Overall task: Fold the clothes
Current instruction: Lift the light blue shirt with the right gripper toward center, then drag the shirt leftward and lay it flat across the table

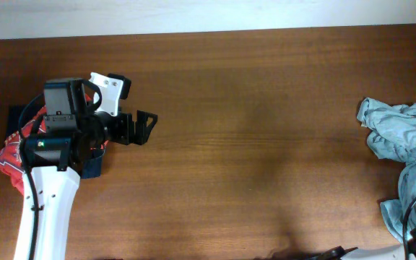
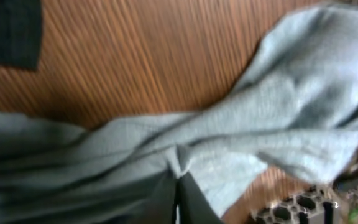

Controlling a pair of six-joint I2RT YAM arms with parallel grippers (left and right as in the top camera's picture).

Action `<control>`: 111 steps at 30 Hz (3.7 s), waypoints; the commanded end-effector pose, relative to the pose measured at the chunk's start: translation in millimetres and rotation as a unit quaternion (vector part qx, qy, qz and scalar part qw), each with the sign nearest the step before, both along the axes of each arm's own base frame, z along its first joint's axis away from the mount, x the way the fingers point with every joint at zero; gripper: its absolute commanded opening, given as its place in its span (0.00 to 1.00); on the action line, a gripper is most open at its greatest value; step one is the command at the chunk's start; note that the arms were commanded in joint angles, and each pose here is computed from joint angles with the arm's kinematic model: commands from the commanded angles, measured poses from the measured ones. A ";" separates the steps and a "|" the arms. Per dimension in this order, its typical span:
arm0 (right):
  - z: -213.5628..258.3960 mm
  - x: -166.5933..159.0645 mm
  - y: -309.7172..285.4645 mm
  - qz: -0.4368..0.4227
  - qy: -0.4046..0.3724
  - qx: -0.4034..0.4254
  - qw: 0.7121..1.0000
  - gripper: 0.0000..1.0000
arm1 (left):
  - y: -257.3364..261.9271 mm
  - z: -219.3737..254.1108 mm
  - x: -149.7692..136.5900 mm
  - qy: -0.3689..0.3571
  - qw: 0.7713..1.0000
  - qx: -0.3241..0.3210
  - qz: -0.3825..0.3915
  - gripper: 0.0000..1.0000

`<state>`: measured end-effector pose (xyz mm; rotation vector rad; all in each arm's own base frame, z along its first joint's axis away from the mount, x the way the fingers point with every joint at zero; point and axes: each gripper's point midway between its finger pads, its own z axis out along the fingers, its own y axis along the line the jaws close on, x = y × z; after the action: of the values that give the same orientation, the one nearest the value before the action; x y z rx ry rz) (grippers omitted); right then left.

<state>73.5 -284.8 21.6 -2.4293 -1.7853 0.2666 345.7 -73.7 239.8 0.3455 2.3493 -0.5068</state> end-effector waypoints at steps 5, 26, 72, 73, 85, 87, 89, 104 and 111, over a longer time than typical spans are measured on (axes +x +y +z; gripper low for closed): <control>43.6 41.0 -15.0 0.031 -0.090 -0.020 0.995 0.04 | -4.7 6.9 0.5 -0.003 1.000 -0.012 -0.005 0.99; 174.5 303.0 285.6 0.574 -0.427 0.049 0.697 0.04 | -4.4 8.0 1.8 -0.007 1.000 -0.011 -0.005 0.99; 489.2 316.7 362.9 0.620 -0.515 -0.347 0.479 0.04 | -27.0 28.9 3.3 -0.061 0.994 -0.046 -0.080 0.99; 491.9 312.9 349.2 0.613 -0.497 -0.367 0.493 0.04 | -27.0 28.9 3.3 -0.061 0.994 -0.046 -0.080 0.99; 558.5 264.3 326.6 0.590 -0.548 -0.379 0.456 0.04 | -18.5 29.2 11.8 -0.074 0.995 -0.023 -0.061 0.99; 556.6 267.2 358.1 0.614 -0.581 -0.329 0.420 0.04 | -6.9 24.3 16.7 -0.072 0.997 0.005 -0.034 0.99; 554.1 270.0 387.5 0.631 -0.608 -0.282 0.392 0.04 | 5.7 20.2 21.3 -0.071 0.997 0.035 -0.006 0.99; 566.0 250.7 500.1 0.677 -0.685 -0.148 0.225 0.04 | 45.1 14.9 33.0 -0.072 0.987 0.116 0.083 0.99; 537.7 271.3 452.4 0.698 -0.634 -0.177 0.284 0.04 | 45.6 16.8 34.8 -0.078 0.987 0.116 0.085 0.99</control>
<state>346.2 197.2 552.1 -0.3136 1.7791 0.8813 376.4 -30.0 248.8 0.2849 2.2839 -0.1410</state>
